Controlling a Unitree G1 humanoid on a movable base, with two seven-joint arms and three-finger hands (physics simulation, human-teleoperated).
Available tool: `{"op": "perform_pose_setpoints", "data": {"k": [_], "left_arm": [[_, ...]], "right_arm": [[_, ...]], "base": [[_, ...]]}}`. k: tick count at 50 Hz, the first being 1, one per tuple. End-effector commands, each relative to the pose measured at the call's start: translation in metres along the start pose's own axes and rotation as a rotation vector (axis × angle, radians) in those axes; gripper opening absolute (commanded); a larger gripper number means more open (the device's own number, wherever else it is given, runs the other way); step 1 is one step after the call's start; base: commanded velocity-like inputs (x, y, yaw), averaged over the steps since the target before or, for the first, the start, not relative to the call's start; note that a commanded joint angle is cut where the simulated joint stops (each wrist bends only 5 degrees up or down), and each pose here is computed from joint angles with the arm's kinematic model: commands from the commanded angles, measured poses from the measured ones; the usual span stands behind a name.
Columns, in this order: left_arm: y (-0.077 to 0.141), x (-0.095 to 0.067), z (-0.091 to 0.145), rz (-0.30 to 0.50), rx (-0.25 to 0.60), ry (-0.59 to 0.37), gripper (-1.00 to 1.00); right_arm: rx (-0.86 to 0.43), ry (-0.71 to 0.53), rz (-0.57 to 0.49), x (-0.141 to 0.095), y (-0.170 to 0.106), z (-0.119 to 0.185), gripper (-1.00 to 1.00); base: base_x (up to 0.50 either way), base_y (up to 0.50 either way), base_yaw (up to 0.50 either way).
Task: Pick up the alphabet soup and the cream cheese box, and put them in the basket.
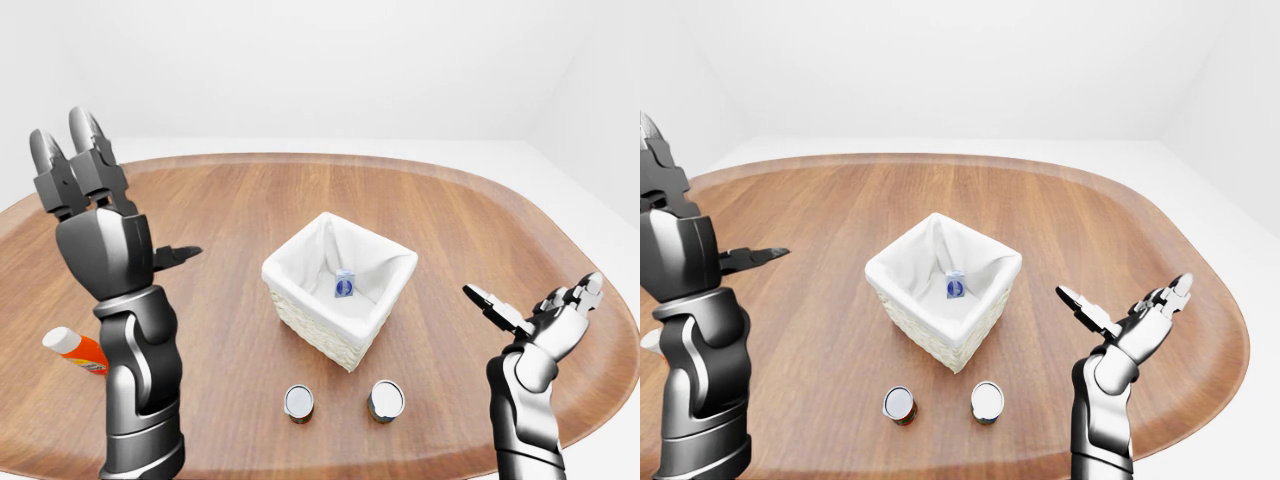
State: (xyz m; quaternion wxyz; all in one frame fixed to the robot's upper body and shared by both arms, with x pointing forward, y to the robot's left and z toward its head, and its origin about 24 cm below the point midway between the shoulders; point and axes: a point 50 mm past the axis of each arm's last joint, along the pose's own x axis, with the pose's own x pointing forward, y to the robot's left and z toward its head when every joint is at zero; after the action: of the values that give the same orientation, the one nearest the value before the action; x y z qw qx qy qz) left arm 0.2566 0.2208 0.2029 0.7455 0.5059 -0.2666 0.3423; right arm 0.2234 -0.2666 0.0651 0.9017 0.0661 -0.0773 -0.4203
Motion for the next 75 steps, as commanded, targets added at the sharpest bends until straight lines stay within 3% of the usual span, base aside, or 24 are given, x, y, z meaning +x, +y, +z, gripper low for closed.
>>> {"op": "perform_pose_setpoints", "data": {"k": [1, 17, 30, 63, 75], "left_arm": [[0.024, -0.015, -0.038, 0.038, 0.003, 0.116, 1.0], [0.046, -0.02, -0.065, 0.05, -0.043, 0.214, 1.0], [0.056, -0.017, -0.065, 0.057, -0.023, 0.197, 1.0], [0.059, -0.017, -0.064, 0.051, -0.025, 0.194, 1.0], [0.05, -0.021, -0.071, 0.035, -0.001, 0.221, 1.0]], "right_arm": [[-0.001, -0.006, 0.001, 0.0, 0.0, 0.001, 1.0], [-0.002, -0.01, 0.003, -0.001, 0.0, 0.002, 1.0], [-0.009, -0.014, 0.005, -0.001, 0.001, 0.002, 1.0], [-0.019, -0.01, 0.008, 0.0, 0.002, 0.0, 1.0], [-0.015, -0.016, 0.008, 0.0, 0.002, 0.002, 1.0]], "base": [[0.0, 0.0, 0.0], [0.0, 0.0, 0.0], [0.0, 0.0, 0.0], [0.0, 0.0, 0.0], [0.0, 0.0, 0.0]]}}
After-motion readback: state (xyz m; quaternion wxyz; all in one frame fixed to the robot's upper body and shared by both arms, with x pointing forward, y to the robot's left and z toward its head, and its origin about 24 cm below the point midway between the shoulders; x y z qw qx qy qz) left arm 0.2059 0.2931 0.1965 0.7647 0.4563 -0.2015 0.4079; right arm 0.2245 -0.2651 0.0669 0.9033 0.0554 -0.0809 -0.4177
